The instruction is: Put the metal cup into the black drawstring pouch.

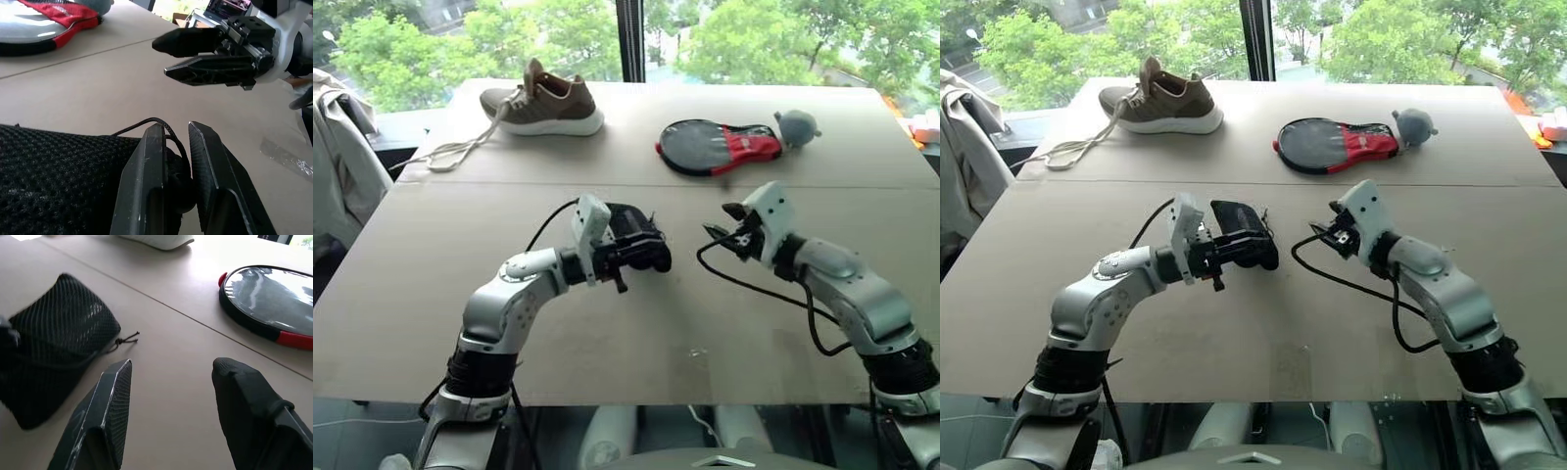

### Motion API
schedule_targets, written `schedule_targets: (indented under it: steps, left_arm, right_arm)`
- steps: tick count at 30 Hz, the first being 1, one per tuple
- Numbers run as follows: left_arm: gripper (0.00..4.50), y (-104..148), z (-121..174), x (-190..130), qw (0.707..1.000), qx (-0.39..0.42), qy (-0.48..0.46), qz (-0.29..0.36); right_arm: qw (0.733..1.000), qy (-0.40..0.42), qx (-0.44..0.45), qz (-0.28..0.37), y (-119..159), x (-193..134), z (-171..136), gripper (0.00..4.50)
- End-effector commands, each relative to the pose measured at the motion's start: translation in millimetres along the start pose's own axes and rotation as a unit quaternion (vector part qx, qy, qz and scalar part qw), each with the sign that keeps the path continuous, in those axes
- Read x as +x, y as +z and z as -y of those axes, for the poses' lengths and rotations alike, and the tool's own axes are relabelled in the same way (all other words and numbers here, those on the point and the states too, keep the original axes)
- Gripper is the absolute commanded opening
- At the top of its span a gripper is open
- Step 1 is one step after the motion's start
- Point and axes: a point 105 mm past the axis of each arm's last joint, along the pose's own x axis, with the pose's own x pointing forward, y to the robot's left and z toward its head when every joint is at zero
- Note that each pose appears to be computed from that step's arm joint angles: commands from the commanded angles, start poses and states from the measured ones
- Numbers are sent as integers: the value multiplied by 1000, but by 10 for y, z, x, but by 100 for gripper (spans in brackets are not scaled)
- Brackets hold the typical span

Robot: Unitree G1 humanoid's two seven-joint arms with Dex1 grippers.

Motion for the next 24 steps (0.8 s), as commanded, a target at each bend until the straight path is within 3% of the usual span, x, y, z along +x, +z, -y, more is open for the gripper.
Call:
schedule_targets:
  steps: [1, 4, 10, 14, 18, 24]
  left_arm:
    - [18, -21, 116, -6, 999, 50, -12, -9]
    - [18, -134, 178, -18, 998, 61, -15, -21]
    - [18, -288, 263, -76, 998, 54, -11, -31]
    - [18, -383, 328, -141, 998, 41, -4, -38]
    - [18, -411, 345, -168, 998, 40, 6, -38]
    - [18, -437, 305, -188, 998, 37, 28, -34]
  right_arm:
    - [986, -25, 163, 35, 170, 40, 113, 263]
    - [977, 28, 211, 21, 187, 107, -116, 263]
    - [981, 59, 176, -58, -45, 221, -359, 263]
    - [966, 101, 228, -71, -83, 270, -559, 263]
    - [954, 119, 249, -121, -317, 212, -667, 263]
    - [943, 160, 260, -133, -301, 55, -767, 263]
